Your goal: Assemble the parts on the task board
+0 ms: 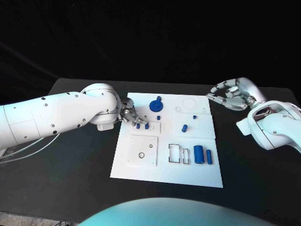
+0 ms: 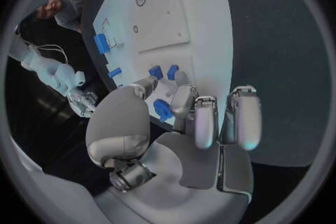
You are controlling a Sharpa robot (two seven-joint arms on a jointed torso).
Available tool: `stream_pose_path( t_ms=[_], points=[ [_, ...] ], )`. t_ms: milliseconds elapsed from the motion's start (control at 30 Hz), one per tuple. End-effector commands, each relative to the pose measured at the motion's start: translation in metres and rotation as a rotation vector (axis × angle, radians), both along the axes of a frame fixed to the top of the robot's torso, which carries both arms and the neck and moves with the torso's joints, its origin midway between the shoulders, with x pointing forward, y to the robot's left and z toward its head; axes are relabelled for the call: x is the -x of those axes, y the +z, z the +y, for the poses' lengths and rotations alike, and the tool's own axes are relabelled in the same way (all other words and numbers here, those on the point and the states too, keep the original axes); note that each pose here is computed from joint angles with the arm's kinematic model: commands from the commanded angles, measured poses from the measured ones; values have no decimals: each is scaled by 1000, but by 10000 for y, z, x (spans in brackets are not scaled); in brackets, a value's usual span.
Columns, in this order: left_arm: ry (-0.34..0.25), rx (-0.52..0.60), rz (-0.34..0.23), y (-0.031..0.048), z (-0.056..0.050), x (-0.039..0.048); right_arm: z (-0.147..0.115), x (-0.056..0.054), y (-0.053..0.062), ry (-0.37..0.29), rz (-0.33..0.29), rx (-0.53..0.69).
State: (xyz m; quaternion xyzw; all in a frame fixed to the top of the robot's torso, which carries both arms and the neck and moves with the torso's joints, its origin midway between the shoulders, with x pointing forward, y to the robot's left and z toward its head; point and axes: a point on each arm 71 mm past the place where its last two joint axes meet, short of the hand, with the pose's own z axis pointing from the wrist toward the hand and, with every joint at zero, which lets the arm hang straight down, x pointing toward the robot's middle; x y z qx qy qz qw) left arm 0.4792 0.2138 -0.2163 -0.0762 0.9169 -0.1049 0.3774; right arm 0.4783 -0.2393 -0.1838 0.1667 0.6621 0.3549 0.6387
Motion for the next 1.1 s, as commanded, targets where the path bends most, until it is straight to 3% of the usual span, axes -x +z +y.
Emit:
stream_pose_path(
  t_ms=[33,200,333,500,533,633,700,833,933,1100],
  points=[
    [25,84,-59,61,-23,-19,9,4,3,11,-6,1],
    [41,167,-123,158,-14,-25,3,4,2,10,-6,1],
    [17,275,-199,255,-57,-30,-2,3,2,8,-7,2],
    [-101,398,-340,382,-232,-24,-3,2,2,8,-8,2],
    [-108,401,-346,385,-240,-23,-4,2,2,8,-8,2],
    [-228,412,-446,418,-372,-5,-4,1,2,8,-9,2],
    [-308,396,-505,409,-450,10,-3,1,2,9,-9,1],
    [-446,314,-545,312,-564,38,1,2,0,10,-9,1],
    [-522,248,-566,246,-612,36,7,4,-2,12,-8,1],
    [-595,150,-583,156,-669,4,14,5,-6,14,-7,1]
  ],
)
